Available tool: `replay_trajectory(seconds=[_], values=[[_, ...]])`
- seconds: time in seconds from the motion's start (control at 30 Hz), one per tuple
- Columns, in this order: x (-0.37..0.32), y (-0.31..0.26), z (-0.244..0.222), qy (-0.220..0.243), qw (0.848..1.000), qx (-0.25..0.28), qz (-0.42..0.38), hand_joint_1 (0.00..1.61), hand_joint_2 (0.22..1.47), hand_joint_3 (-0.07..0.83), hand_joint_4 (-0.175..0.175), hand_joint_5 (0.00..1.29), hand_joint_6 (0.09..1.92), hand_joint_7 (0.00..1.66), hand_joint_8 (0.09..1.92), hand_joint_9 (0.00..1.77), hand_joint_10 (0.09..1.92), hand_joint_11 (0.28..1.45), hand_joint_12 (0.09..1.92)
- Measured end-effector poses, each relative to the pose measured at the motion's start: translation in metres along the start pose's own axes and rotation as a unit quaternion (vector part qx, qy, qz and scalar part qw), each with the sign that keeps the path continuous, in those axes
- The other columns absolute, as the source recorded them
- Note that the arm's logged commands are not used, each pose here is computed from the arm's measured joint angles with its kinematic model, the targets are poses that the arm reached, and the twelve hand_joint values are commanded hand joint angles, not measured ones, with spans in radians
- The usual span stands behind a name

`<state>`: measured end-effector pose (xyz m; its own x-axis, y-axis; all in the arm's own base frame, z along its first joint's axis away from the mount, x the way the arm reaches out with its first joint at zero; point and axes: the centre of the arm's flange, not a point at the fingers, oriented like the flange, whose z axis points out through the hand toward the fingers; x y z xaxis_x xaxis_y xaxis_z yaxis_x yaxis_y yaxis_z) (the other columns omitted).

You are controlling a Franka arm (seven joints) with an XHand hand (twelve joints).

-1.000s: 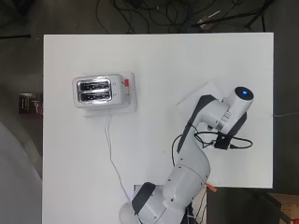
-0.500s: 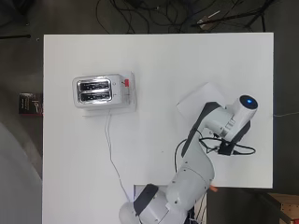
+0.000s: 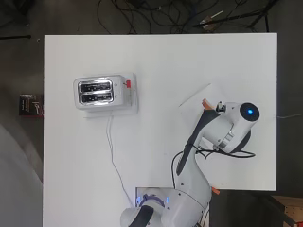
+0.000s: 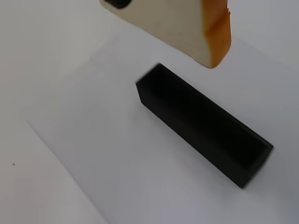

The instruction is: Teleoperate dual arm-hand system to toast a bread

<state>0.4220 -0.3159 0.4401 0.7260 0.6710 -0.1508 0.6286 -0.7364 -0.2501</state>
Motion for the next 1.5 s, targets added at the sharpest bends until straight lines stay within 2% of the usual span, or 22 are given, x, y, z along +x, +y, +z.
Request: replay_trajectory(seconds=[0.1,0.2,0.3,0.37,0.43,0.53,0.67,0.8,1.0,1.1,1.27,1.5], values=[[0.037,-0.018,-0.031,0.036,0.998,-0.022,-0.046,1.20,1.25,0.002,-0.175,0.56,1.45,0.93,1.21,1.45,0.09,0.64,0.91],[0.116,-0.054,-0.063,0.038,0.989,-0.049,-0.130,1.21,1.22,-0.002,-0.173,0.62,1.38,0.96,1.16,1.46,0.09,0.63,0.92],[0.213,-0.116,-0.082,0.035,0.972,-0.072,-0.223,1.22,1.20,0.000,-0.173,0.67,1.32,1.00,1.09,1.44,0.09,0.63,0.80],[0.275,-0.169,-0.090,0.031,0.955,-0.087,-0.283,1.23,1.19,-0.001,-0.175,0.67,1.30,1.03,1.05,1.43,0.09,0.65,0.62],[0.317,-0.209,-0.092,0.031,0.944,-0.097,-0.313,1.23,1.18,0.003,-0.175,0.67,1.29,1.04,1.03,1.44,0.09,0.69,0.49],[0.360,-0.254,-0.083,0.030,0.931,-0.100,-0.349,1.23,1.18,0.000,-0.175,0.68,1.29,1.05,1.01,1.44,0.09,0.71,0.44],[0.403,-0.273,-0.051,0.048,0.920,-0.057,-0.386,1.22,1.20,-0.001,-0.175,0.65,1.36,1.03,1.02,1.40,0.09,0.71,0.42],[0.432,-0.283,-0.020,0.044,0.909,-0.013,-0.415,1.21,1.21,0.002,-0.175,0.61,1.38,1.00,1.08,1.40,0.09,0.72,0.40],[0.440,-0.274,-0.006,0.043,0.912,0.023,-0.408,1.22,1.21,-0.001,-0.175,0.62,1.38,1.01,1.06,1.40,0.09,0.72,0.37],[0.434,-0.276,-0.016,0.045,0.912,0.014,-0.407,1.23,1.19,-0.001,-0.175,0.66,1.34,1.04,0.99,1.41,0.09,0.74,0.37],[0.429,-0.278,-0.037,0.072,0.908,-0.024,-0.412,1.23,1.18,-0.001,-0.175,0.67,1.31,1.06,0.98,1.43,0.09,0.75,0.38],[0.419,-0.268,-0.025,0.061,0.910,-0.007,-0.409,1.23,1.18,-0.001,-0.175,0.67,1.32,1.07,0.95,1.42,0.09,0.74,0.39]])
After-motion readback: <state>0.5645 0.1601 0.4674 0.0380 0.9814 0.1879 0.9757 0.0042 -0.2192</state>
